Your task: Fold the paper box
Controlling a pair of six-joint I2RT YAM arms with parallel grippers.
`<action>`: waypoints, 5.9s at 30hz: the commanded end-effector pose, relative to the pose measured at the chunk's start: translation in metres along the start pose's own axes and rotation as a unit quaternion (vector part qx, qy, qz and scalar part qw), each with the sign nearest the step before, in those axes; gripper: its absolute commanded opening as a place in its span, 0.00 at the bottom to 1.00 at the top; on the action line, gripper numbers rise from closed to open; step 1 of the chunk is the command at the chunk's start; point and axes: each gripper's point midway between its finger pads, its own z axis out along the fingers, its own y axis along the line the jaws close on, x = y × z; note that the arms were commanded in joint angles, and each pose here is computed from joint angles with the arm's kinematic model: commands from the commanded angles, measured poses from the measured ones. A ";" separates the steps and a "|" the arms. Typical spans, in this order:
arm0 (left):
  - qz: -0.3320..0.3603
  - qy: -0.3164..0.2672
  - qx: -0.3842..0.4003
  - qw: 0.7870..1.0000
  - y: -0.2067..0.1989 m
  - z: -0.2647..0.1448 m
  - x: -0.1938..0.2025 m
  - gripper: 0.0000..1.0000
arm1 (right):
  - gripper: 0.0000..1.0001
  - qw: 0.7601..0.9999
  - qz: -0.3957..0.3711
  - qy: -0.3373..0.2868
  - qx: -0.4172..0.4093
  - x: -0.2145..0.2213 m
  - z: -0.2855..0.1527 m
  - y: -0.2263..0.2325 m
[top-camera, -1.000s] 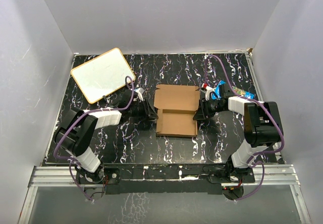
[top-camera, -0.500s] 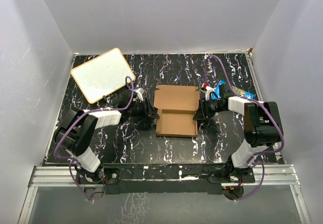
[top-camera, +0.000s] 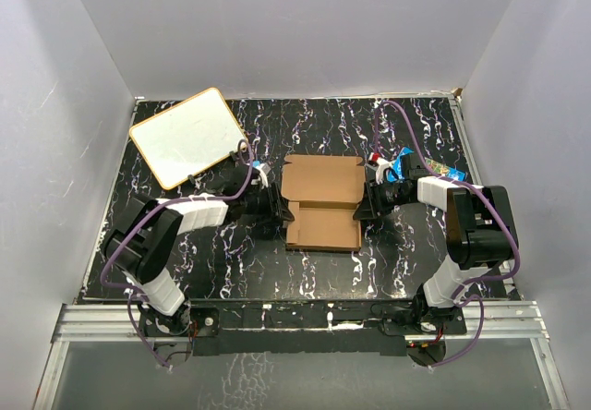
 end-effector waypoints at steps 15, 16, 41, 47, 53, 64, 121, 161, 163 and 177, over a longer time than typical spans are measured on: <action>0.084 0.007 -0.158 0.984 0.014 0.001 0.004 0.40 | 0.39 1.000 -0.016 -0.006 -0.006 -0.007 0.003 0.000; 0.090 0.004 -0.170 0.981 0.014 0.000 0.003 0.38 | 0.39 1.000 -0.015 -0.006 -0.006 -0.007 0.003 0.000; 0.172 0.005 -0.307 0.936 0.025 0.000 -0.005 0.22 | 0.38 1.000 -0.016 -0.005 -0.007 -0.007 0.003 0.000; 0.180 0.008 -0.316 0.931 0.027 -0.004 -0.006 0.18 | 0.38 1.000 -0.016 -0.005 -0.007 -0.007 0.003 0.000; 0.203 0.023 -0.355 0.912 0.039 -0.009 -0.003 0.00 | 0.38 1.000 -0.014 -0.003 -0.005 -0.007 0.004 -0.001; 0.195 0.002 -0.315 0.929 0.012 -0.010 -0.011 0.40 | 0.38 1.000 -0.015 -0.003 -0.004 -0.007 0.004 -0.001; 0.393 0.028 -0.191 0.899 0.079 -0.041 -0.186 0.76 | 0.54 0.980 -0.178 -0.065 -0.064 -0.028 -0.063 0.018; 0.217 -0.138 0.070 0.964 -0.041 -0.123 -0.080 0.00 | 0.53 0.978 -0.169 -0.076 -0.095 -0.029 -0.062 0.027; 0.209 -0.157 0.112 0.959 -0.055 -0.135 -0.063 0.00 | 0.53 0.978 -0.170 -0.075 -0.093 -0.029 -0.062 0.026; 0.229 -0.131 0.173 0.949 -0.092 -0.095 0.014 0.00 | 0.52 0.979 -0.167 -0.074 -0.092 -0.027 -0.062 0.024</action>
